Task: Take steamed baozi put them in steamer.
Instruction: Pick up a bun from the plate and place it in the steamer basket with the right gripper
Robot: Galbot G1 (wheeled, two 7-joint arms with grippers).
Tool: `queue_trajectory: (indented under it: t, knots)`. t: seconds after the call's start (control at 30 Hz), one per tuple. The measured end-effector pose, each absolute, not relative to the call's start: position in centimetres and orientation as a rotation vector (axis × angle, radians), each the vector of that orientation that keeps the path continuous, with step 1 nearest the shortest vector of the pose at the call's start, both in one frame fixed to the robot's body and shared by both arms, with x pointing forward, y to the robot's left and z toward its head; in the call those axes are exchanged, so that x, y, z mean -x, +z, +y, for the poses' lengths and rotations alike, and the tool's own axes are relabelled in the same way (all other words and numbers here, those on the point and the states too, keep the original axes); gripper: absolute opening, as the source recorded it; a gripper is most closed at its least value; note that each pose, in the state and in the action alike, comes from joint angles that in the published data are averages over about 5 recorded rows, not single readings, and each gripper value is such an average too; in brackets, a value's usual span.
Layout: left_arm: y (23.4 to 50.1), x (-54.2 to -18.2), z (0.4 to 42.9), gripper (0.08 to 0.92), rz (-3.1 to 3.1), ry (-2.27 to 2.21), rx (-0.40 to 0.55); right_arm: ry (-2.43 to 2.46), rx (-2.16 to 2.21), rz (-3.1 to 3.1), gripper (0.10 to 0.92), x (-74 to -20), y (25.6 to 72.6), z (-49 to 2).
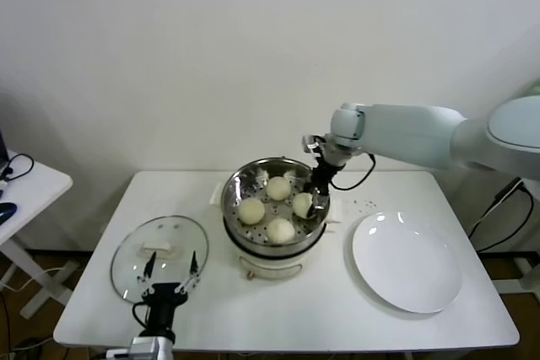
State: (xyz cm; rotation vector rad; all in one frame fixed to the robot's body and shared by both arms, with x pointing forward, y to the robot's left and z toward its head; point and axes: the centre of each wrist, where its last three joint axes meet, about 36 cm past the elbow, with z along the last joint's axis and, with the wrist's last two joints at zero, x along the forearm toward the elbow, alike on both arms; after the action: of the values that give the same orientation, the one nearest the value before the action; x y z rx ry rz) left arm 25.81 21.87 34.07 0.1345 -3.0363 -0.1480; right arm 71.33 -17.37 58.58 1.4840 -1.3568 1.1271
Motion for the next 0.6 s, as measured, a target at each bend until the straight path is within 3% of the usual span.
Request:
queue_trajectory:
  t: [0.27, 0.6]
  knots:
    - [34.0, -25.8, 21.9, 0.823, -3.037, -0.149, -0.136, 1.133, -1.483, -1.366, 0.811, -71.1, 58.4, -17.6]
    - [34.1, -25.9, 21.8, 0.823, -3.040, -0.150, -0.133, 1.129, -1.492, -1.395, 0.823, -71.3, 59.6, -17.5]
